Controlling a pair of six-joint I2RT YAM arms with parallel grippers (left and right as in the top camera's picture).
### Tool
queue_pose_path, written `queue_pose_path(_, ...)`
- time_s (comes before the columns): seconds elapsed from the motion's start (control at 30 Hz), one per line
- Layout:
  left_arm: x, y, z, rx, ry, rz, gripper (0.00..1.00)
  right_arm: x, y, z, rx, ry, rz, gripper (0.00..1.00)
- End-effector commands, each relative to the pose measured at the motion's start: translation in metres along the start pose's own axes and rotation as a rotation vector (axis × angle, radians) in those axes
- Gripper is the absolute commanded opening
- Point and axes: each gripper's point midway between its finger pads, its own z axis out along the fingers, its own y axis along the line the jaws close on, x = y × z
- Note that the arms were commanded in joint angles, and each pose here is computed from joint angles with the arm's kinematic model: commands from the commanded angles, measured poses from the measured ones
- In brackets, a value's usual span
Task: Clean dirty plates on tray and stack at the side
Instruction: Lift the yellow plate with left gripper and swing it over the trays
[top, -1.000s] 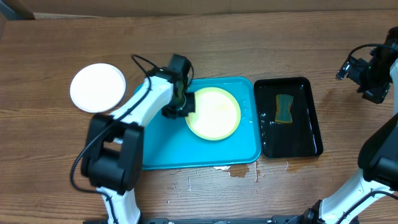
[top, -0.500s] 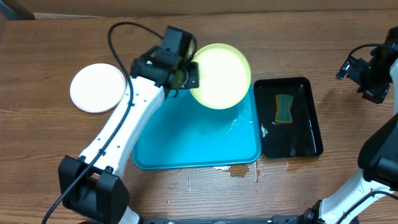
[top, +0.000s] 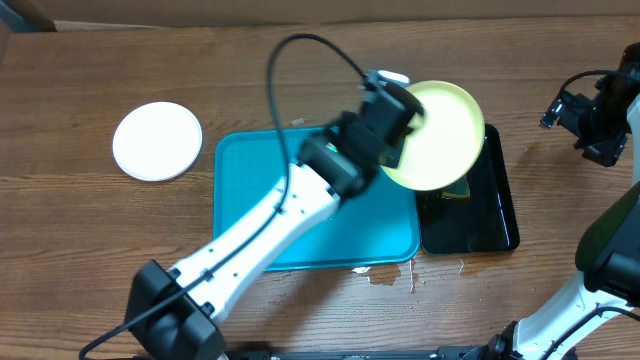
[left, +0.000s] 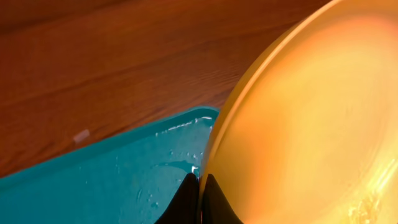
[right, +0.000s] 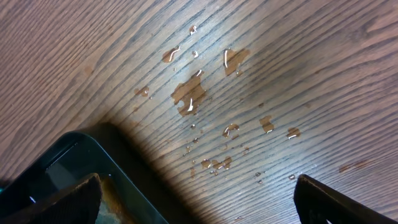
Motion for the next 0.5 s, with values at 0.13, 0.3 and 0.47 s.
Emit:
queue_pose_path(0.13, -0.030, -0.025, -0.042, -0.238, -0.230, 0.265, 0.04, -0.005, 0.003, -0.013, -0.016, -0.037, 0.004, 1.00)
queue_pose_path(0.3, -0.036, -0.049, -0.052, -0.329, -0.306, 0.425, 0.04, -0.005, 0.003, -0.013, -0.017, -0.037, 0.004, 1.00)
queue_pose_path(0.47, -0.037, -0.074, -0.046, -0.392, -0.353, 0.567, 0.04, -0.005, 0.003, -0.013, -0.016, -0.037, 0.004, 1.00)
